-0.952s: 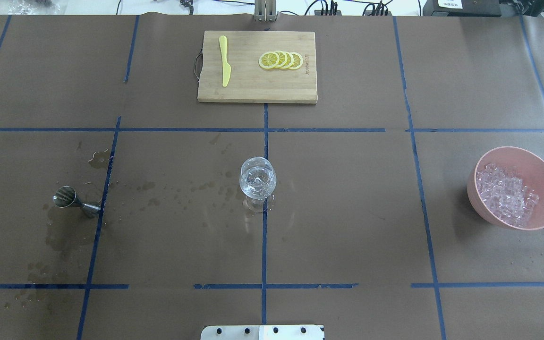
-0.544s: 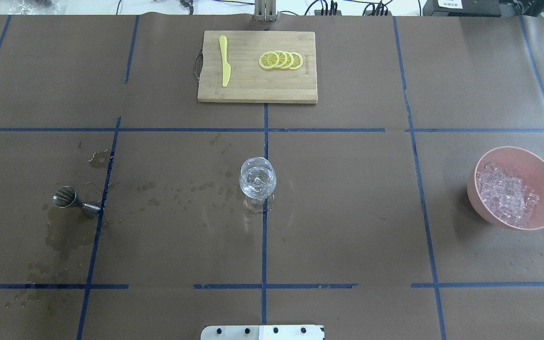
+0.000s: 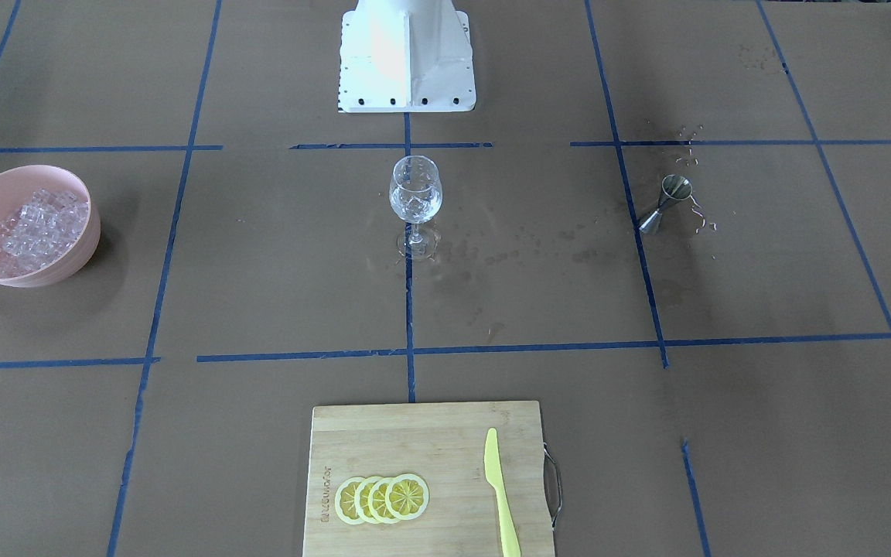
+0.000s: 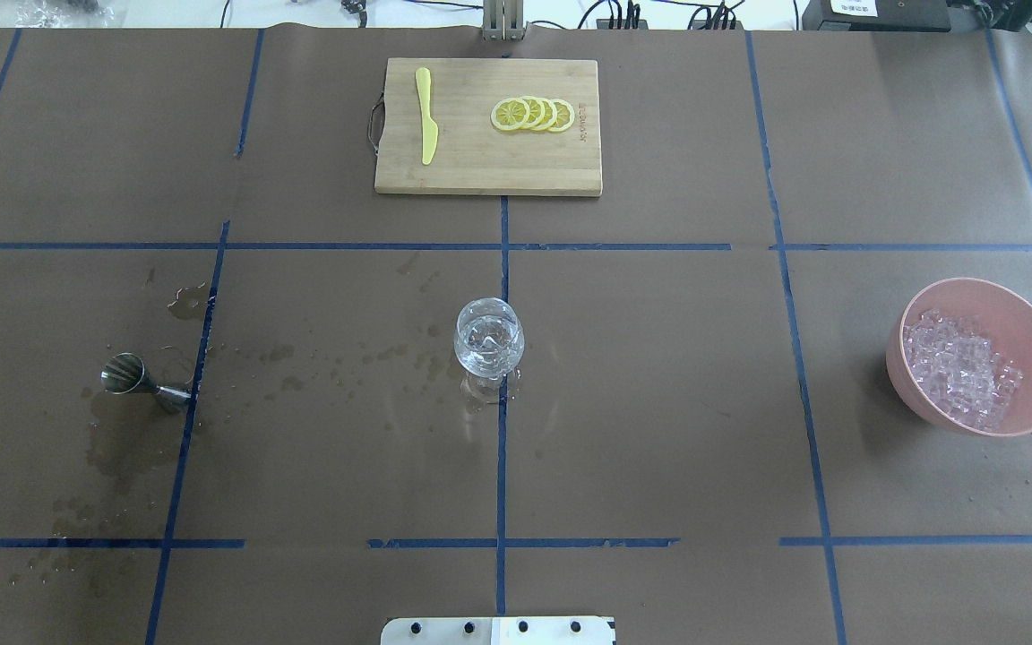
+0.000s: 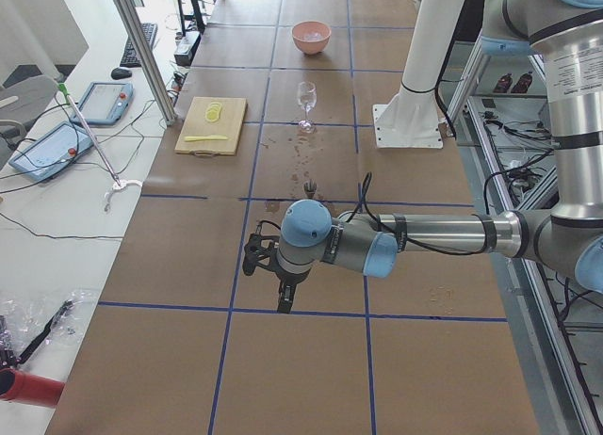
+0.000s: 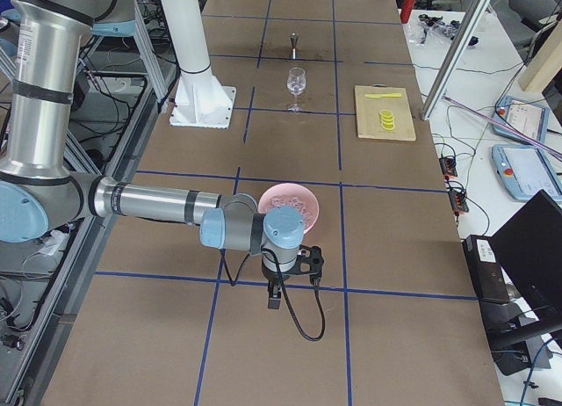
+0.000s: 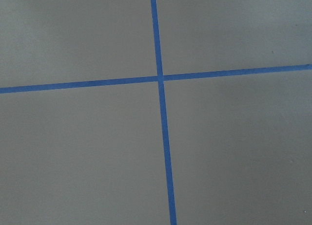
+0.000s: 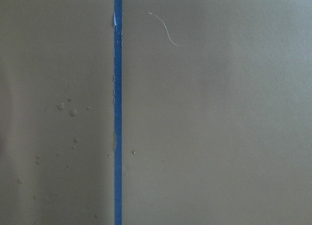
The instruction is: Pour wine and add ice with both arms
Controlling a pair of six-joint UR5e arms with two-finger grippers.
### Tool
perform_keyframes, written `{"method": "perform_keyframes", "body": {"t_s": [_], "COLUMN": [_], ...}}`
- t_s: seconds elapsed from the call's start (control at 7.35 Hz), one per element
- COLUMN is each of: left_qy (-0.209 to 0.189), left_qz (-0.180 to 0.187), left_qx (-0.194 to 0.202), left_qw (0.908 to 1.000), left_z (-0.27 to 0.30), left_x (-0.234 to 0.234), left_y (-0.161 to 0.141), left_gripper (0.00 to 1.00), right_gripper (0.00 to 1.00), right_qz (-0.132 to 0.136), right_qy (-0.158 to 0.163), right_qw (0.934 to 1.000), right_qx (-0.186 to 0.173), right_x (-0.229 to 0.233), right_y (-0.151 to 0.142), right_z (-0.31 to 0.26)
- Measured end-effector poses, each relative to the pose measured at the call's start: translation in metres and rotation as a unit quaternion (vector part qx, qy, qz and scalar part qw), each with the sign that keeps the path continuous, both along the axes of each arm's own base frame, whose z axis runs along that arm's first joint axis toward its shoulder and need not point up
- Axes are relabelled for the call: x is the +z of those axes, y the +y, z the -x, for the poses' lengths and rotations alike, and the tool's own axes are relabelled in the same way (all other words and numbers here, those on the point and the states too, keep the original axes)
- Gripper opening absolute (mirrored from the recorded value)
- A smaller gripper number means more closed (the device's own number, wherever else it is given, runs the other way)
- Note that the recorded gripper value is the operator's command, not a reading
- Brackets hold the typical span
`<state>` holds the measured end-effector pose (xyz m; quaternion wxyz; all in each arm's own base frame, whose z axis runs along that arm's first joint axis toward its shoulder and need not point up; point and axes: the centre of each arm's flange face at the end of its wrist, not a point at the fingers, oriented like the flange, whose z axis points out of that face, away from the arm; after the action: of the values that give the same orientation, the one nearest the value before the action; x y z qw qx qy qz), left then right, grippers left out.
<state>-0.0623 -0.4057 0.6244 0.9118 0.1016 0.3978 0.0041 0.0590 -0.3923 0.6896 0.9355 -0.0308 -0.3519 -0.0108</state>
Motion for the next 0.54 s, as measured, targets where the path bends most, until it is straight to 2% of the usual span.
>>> {"method": "perform_keyframes", "body": {"t_s": [0.54], "left_qy": [0.000], "left_qz": [-0.003], "left_qx": [0.001], "left_qw": [1.0000], "left_z": [0.000], "left_x": [-0.002], "left_y": [-0.001], "left_gripper": [1.00], "right_gripper": [1.00], "right_qz": [-0.018], "right_qy": [-0.009], "right_qw": [0.9998], "right_qx": [0.005], "right_x": [-0.023], "right_y": [-0.007], "right_z": [0.001]}}
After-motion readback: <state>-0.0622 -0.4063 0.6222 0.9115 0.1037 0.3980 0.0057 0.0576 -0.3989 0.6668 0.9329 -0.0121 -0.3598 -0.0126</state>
